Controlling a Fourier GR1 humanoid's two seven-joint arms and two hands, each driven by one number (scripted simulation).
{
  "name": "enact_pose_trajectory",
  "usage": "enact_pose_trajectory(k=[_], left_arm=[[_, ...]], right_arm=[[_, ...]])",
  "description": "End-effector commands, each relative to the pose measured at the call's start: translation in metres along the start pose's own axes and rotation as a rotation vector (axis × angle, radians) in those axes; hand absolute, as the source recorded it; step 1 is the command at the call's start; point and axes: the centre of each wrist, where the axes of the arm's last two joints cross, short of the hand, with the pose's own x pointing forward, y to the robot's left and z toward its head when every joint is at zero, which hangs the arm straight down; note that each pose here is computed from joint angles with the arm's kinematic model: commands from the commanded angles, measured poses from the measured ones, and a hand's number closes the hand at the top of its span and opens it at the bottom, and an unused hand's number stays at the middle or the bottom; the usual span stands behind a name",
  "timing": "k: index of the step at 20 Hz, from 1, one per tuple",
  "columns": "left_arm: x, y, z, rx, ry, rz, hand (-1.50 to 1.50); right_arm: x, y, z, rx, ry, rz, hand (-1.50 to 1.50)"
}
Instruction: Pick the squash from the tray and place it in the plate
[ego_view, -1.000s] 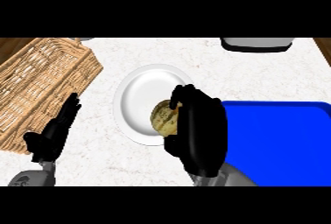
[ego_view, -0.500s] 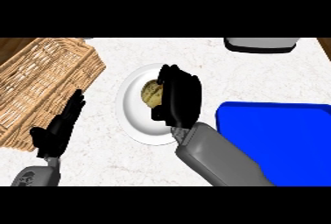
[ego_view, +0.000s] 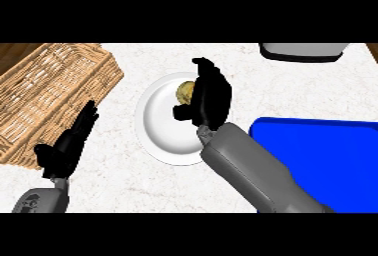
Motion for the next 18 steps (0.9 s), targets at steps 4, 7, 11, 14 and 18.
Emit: enact_pose_trajectory(k=[4, 7, 11, 14, 18], left_arm=[[-0.01, 0.008, 0.004, 0.016, 0.021, 0.01, 0.0], [-0.005, 0.0, 0.007, 0.03, 0.013, -0.004, 0.0], [-0.007, 0.002, 0.019, 0.04, 0.013, 0.013, 0.0], [0.004, -0.002, 0.005, 0.055, 0.005, 0.005, 0.0], [-0.006, 0.008, 0.008, 0.052, 0.009, -0.001, 0.0]], right_arm=[[0.0, -0.003, -0.009, -0.153, 0.121, -0.315, -1.5], [-0.016, -0.002, -0.004, -0.222, 0.14, -0.45, -1.5], [-0.023, -0.024, -0.001, -0.247, 0.168, -0.615, -1.5], [-0.051, -0.022, 0.028, -0.26, 0.152, -0.663, -1.5], [-0.106, -0.049, 0.052, -0.229, 0.089, -0.648, -1.5]])
